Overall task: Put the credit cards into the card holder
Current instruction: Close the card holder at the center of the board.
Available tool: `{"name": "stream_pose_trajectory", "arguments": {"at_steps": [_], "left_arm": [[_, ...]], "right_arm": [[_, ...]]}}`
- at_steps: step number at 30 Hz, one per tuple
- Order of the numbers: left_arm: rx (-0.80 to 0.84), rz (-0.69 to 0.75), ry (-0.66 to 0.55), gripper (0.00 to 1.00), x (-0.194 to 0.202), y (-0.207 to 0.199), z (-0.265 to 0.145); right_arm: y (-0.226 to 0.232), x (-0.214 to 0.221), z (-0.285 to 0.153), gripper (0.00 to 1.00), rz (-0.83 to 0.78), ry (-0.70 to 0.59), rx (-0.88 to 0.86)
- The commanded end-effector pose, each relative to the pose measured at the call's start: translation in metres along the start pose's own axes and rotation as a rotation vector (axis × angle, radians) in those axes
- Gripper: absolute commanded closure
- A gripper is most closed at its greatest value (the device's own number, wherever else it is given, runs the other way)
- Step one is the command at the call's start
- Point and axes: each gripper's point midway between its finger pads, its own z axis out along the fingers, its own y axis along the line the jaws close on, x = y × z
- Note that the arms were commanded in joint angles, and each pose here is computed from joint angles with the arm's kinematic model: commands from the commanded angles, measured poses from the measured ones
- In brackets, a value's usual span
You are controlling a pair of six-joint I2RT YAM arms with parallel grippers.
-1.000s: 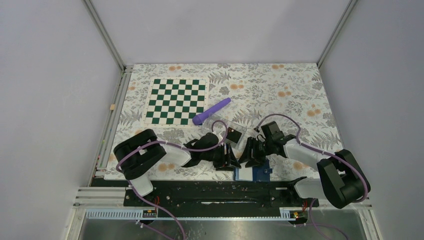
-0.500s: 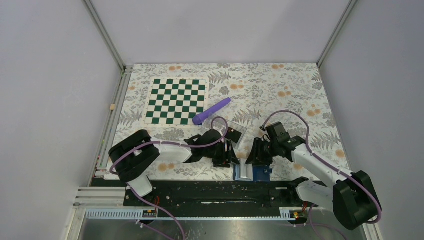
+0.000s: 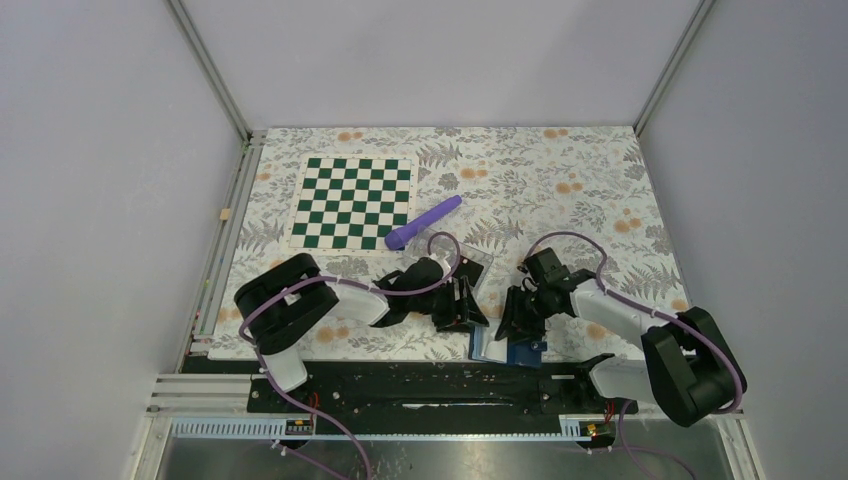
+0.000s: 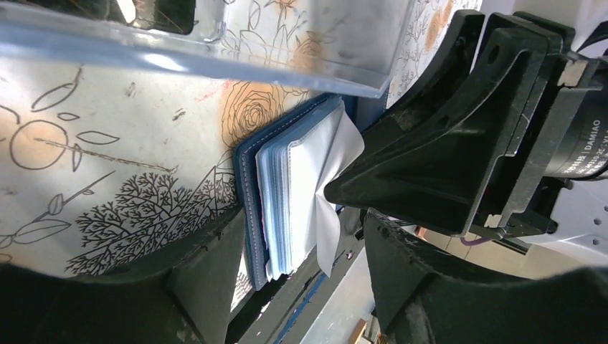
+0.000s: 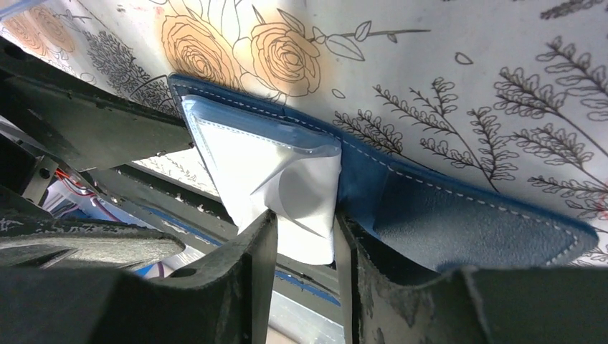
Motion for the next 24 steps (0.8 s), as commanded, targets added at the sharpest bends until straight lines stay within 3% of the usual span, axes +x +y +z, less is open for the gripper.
{"name": "stream_pose_trajectory", "arguments": {"at_steps": [1,8,18,24], "left_arm": [[0.078,0.019,0.004,0.38,0.006,-0.010,0.000],[0.254,0.072,0.008,0.40,0.008,-0.053,-0.014],[0.171,0.106,0.018,0.45,0.016,-0.039,-0.016],[0.294,0.150,-0.025,0.47,0.013,-0.066,-0.030]], "right_arm": [[0.004,-0.003,0.012,0.59,-0.012,-0.003,-0.031],[0.015,0.000,0.019,0.58,0.008,0.025,-0.110],[0.034,-0.012,0.013,0.56,-0.001,-0.014,-0.179],[0.037,-0.014,0.013,0.55,-0.011,-0.024,-0.193]]}}
